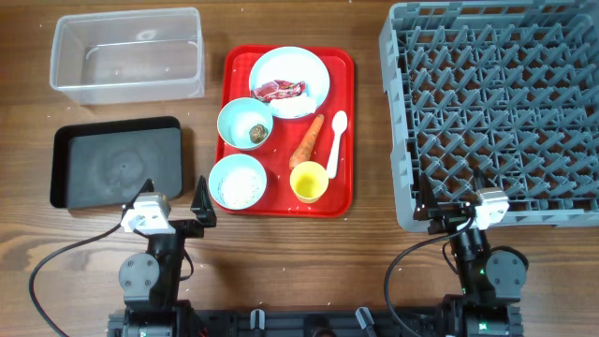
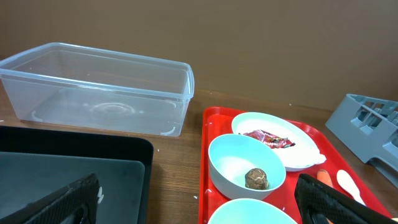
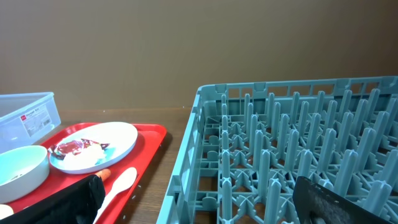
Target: Sort waste into correct bins and load items into the dishwasher rack
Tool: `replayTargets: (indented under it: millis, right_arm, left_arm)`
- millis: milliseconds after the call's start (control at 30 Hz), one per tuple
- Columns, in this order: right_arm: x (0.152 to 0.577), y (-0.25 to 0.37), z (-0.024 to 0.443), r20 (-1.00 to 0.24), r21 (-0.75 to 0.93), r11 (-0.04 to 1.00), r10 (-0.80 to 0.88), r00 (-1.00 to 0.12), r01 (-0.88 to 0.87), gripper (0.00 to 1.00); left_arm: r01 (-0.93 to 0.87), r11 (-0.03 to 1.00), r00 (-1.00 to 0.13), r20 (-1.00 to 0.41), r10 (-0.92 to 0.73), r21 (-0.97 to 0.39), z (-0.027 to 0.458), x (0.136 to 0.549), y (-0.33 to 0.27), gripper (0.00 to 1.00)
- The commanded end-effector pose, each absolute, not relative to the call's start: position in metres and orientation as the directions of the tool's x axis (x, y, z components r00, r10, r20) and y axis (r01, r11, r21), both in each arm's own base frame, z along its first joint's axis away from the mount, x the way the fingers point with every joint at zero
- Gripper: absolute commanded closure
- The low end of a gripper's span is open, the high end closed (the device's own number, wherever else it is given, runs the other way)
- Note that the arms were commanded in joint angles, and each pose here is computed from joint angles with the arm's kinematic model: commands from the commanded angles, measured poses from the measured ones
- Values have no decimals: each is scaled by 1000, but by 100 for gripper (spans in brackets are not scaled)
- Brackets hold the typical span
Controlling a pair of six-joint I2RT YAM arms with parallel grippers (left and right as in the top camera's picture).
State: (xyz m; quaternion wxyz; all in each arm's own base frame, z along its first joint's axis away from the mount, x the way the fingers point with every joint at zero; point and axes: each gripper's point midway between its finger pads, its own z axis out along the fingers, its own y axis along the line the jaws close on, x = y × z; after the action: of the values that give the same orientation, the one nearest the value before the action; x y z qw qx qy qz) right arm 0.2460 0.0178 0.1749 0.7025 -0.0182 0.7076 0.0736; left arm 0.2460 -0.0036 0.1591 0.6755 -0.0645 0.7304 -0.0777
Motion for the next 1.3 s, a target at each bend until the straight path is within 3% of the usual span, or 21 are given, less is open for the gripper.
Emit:
replayTargets:
  millis: [0, 267, 367, 567, 733, 867, 967, 1000, 1033, 1233, 1267]
  right_arm:
    - [246, 17, 177, -996, 86, 988, 87, -1, -125, 0]
    - [246, 16, 179, -997, 70, 991, 72, 8, -117, 0]
    - [245, 21, 189, -993, 100, 983, 108, 41, -154, 0]
    - [235, 30, 251, -973, 192, 956, 215, 86, -219, 0]
    - [243, 36, 326, -986, 155, 958, 164, 17, -242, 0]
    - [269, 35, 353, -984, 119, 968, 85, -158, -221, 0]
    - [291, 34, 344, -937, 144, 969, 68, -341, -203, 0]
    - [299, 33, 335, -912, 161, 968, 72, -403, -192, 0]
    - [317, 33, 313, -868, 186, 967, 77, -491, -177, 0]
    - [342, 32, 228, -672, 268, 959, 116, -732, -95, 0]
    - [344, 32, 215, -637, 274, 958, 117, -762, -82, 7]
  left_arm:
    - [5, 983, -78, -980, -183, -184, 156, 246, -3, 0]
    - [6, 983, -78, -980, -184, -185, 156, 246, -3, 0]
    - [133, 969, -62, -977, -203, -210, 167, 245, -24, 0]
    - [137, 967, -109, -973, -203, -217, 216, 238, -26, 0]
    - [95, 966, -285, -936, -204, -240, 267, 257, -26, 0]
    - [86, 963, -454, -871, -189, -254, 294, 286, -36, 0]
    - [134, 961, -635, -765, -106, -244, 277, 305, -68, 0]
    - [158, 962, -690, -722, -53, -221, 263, 311, -80, 0]
    - [197, 962, -794, -606, 43, -190, 217, 321, -110, 0]
    - [197, 966, -946, -290, 143, -167, 104, 323, -135, 0]
    - [192, 965, -961, -235, 148, -177, 89, 319, -137, 0]
